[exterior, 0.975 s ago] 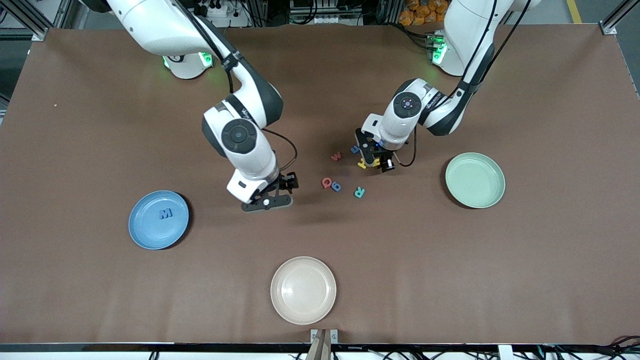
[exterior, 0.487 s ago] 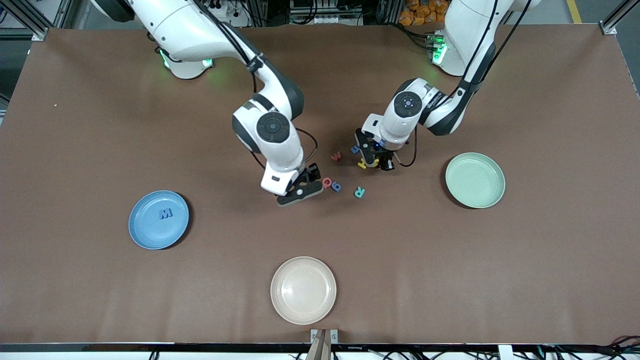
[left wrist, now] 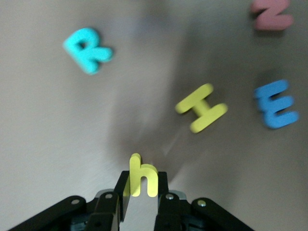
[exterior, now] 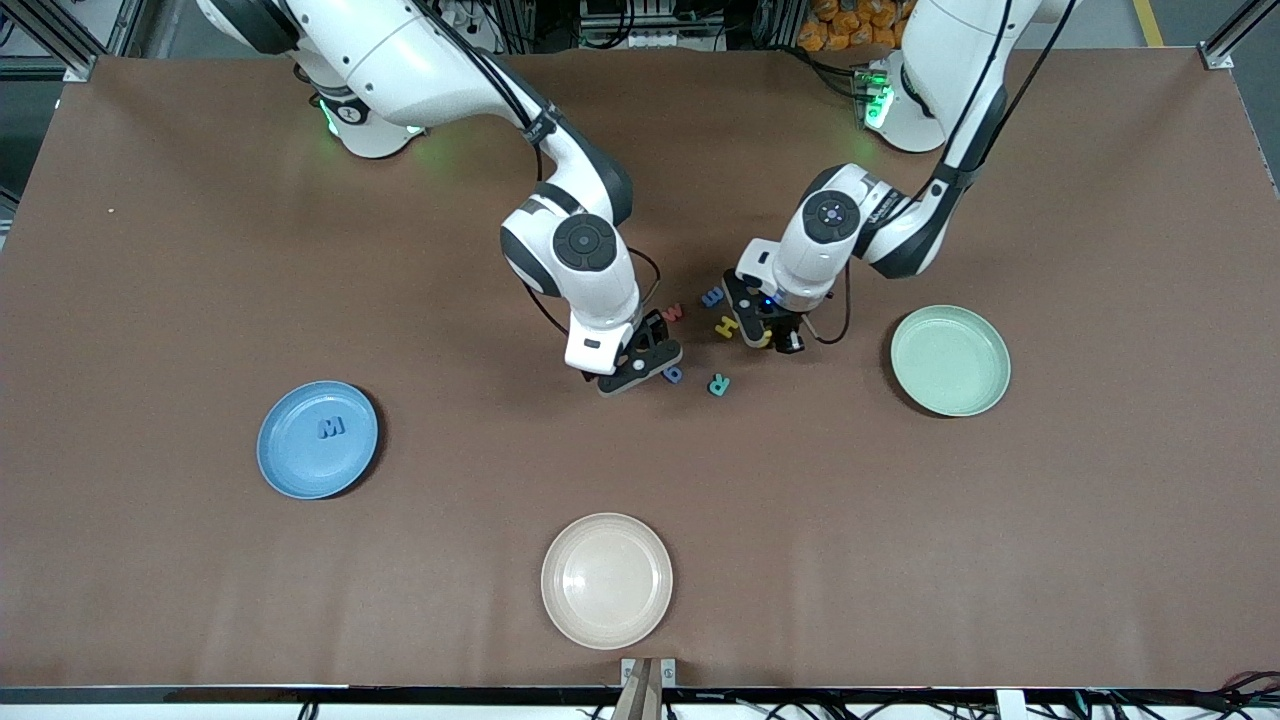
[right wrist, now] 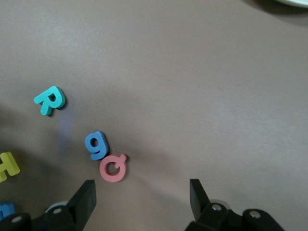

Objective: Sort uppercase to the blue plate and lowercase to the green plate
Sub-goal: 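Drop the h on the green plate while the right gripper reaches the a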

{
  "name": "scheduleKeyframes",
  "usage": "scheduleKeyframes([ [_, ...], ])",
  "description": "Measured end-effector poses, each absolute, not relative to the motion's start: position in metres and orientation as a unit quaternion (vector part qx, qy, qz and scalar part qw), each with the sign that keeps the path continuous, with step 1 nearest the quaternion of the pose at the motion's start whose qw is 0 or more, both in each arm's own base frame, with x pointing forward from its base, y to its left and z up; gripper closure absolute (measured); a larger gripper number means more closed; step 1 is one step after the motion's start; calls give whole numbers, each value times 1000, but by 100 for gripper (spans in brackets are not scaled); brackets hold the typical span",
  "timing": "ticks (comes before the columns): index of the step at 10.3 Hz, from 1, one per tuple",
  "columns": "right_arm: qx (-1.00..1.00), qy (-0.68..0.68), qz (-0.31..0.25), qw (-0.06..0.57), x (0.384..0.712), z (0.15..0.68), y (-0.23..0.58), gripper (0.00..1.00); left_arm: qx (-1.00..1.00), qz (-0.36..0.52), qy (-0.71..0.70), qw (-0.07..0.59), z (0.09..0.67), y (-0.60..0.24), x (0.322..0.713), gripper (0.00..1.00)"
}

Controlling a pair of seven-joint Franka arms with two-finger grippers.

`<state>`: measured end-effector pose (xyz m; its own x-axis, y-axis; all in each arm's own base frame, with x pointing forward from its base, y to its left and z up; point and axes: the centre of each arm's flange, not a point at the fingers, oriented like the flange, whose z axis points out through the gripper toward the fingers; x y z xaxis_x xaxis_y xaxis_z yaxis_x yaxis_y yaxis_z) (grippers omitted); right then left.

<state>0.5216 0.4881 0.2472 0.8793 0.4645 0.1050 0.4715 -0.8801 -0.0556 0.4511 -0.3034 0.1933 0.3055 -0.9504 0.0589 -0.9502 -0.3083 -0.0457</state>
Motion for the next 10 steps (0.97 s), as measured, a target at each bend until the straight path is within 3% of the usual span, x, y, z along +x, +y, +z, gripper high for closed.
scheduleKeyframes([
  [6,-963,-261,-47,50,501,221,511,18,-853,-10,521,38,297,-155,517,73],
  [10,-961,-272,-35,46,489,201,519,25,-870,12,491,41,316,-17,531,73],
])
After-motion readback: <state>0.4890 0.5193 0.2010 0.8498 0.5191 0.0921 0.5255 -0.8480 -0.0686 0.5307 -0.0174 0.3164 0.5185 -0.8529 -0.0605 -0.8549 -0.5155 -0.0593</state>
